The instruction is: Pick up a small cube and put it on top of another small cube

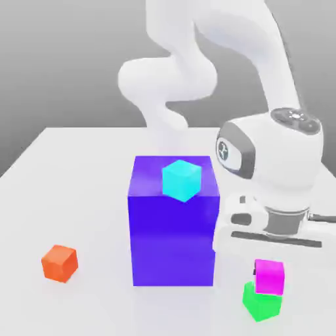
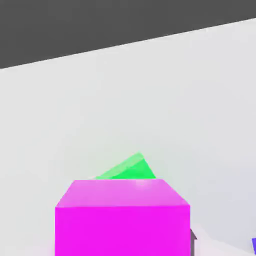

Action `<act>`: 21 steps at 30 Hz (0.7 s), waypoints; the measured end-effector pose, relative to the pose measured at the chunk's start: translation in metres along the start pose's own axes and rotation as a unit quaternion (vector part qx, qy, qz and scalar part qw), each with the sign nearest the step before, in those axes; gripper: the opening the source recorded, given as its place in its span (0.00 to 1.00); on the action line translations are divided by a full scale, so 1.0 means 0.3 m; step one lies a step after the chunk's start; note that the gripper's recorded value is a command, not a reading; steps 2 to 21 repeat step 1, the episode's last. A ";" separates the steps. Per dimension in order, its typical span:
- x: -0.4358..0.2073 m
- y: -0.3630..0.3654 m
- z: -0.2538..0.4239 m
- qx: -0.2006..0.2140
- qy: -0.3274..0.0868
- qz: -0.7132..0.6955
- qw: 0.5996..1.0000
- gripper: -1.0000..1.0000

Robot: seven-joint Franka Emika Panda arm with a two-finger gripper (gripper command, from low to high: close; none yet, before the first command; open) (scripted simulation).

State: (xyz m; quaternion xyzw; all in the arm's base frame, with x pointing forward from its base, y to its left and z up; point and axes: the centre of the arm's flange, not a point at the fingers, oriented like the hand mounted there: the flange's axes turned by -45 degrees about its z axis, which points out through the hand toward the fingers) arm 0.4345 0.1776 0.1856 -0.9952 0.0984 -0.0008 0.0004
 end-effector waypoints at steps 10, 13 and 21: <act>0.000 0.000 0.000 0.000 0.000 0.000 1.000 1.00; 0.000 0.000 0.000 0.000 0.000 0.000 1.000 1.00; 0.000 0.000 0.000 0.000 0.000 0.000 1.000 1.00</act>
